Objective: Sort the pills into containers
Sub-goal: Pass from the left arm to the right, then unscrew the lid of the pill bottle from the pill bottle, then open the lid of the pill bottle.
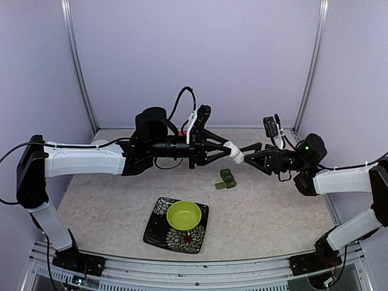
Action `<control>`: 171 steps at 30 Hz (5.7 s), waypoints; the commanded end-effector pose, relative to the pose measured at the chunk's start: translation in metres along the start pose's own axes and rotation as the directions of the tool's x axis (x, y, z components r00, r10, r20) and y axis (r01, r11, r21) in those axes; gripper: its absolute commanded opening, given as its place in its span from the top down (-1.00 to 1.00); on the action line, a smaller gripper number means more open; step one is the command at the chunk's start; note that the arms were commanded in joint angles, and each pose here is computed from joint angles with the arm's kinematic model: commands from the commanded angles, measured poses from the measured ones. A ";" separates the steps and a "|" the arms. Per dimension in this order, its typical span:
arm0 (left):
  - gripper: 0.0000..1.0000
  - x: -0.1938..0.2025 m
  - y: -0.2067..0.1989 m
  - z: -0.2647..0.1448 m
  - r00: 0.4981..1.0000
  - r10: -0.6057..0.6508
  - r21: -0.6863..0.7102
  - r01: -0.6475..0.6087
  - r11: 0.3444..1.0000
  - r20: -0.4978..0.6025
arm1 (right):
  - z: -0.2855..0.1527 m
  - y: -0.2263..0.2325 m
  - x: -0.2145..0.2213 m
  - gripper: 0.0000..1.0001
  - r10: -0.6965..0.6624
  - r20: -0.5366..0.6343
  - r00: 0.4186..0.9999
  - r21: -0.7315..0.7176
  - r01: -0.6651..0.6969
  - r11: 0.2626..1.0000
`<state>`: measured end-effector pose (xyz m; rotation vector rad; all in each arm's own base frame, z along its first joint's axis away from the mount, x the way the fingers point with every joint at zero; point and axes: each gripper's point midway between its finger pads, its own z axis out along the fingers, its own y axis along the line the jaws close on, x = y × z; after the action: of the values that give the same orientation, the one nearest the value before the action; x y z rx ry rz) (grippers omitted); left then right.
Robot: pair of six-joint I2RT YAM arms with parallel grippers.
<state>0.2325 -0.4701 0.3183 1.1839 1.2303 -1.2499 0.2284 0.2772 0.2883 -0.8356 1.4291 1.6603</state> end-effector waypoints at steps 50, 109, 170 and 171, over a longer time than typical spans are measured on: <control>0.21 -0.034 -0.006 -0.006 0.901 -0.409 -0.083 0.423 0.902 0.146 | 0.026 0.001 -0.016 1.00 -0.371 -0.150 0.916 0.213 0.397 0.893; -0.24 -0.023 -0.028 -0.003 0.959 -0.265 -0.018 0.268 0.963 0.098 | 0.041 0.006 -0.015 1.00 -0.261 -0.048 0.964 0.235 0.265 0.935; 0.43 -0.027 0.015 -0.020 0.880 -0.438 -0.187 0.469 0.863 0.185 | 0.031 -0.008 0.003 1.00 -0.379 -0.114 0.918 0.245 0.396 0.885; 0.43 -0.027 0.016 -0.021 0.879 -0.439 -0.198 0.471 0.860 0.186 | 0.031 -0.007 0.003 1.00 -0.387 -0.112 0.915 0.241 0.403 0.883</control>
<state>0.2468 -0.4578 0.3235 0.7068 1.5697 -1.4594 0.2286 0.3118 0.2956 -0.9521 1.3852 1.1719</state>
